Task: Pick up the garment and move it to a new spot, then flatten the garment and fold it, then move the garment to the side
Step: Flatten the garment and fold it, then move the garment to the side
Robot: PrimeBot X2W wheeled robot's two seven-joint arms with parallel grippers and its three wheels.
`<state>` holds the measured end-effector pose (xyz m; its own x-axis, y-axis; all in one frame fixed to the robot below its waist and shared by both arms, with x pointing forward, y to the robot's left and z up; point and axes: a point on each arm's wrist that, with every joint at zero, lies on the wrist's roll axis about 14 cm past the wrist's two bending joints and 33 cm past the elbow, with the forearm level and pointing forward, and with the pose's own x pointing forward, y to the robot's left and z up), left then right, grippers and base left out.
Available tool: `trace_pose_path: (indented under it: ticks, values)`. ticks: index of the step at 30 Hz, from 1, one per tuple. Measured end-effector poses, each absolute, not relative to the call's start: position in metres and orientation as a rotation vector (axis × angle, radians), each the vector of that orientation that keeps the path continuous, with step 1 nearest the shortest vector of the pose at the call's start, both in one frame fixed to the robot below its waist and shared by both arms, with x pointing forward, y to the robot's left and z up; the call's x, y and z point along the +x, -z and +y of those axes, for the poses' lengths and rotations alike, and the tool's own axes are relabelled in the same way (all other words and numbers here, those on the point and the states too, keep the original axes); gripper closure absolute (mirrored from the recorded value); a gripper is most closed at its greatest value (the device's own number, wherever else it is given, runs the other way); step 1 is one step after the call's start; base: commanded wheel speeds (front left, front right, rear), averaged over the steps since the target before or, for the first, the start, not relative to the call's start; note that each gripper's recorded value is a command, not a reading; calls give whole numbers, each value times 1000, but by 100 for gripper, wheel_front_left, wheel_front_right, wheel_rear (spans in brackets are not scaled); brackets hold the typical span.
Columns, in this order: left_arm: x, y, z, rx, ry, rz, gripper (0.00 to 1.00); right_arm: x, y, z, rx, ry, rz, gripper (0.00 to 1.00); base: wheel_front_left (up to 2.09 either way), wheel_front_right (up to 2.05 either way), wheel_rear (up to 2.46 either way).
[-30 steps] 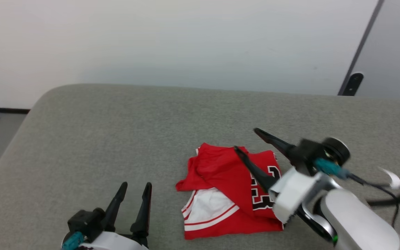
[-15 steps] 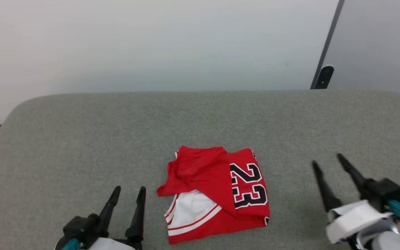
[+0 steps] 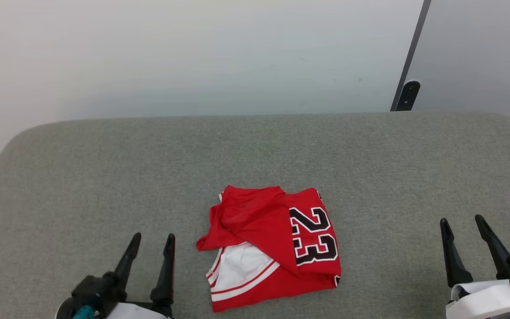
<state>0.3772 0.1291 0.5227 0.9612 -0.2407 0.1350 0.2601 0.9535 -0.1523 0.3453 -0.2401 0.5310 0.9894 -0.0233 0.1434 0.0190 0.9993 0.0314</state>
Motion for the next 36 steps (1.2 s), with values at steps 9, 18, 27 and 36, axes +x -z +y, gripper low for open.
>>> trace_pose_path:
  ticks: [9, 18, 27, 36]
  values:
    - [372, -522, 130, -159, 245, -115, 0, 343, -530, -238, 47, 28, -147, 0, 0, 0, 0]
    - [368, -521, 134, -157, 231, -114, 0, 346, -528, -229, 44, 3, -141, 0, 0, 0, 0]
    - [355, -521, 180, -159, 96, -125, 0, 361, -520, -183, 48, -140, -112, 0, 0, 0, 0]
    - [325, -519, 225, -147, -42, -137, 0, 375, -516, -136, 47, -281, -90, 0, 0, 0, 0]
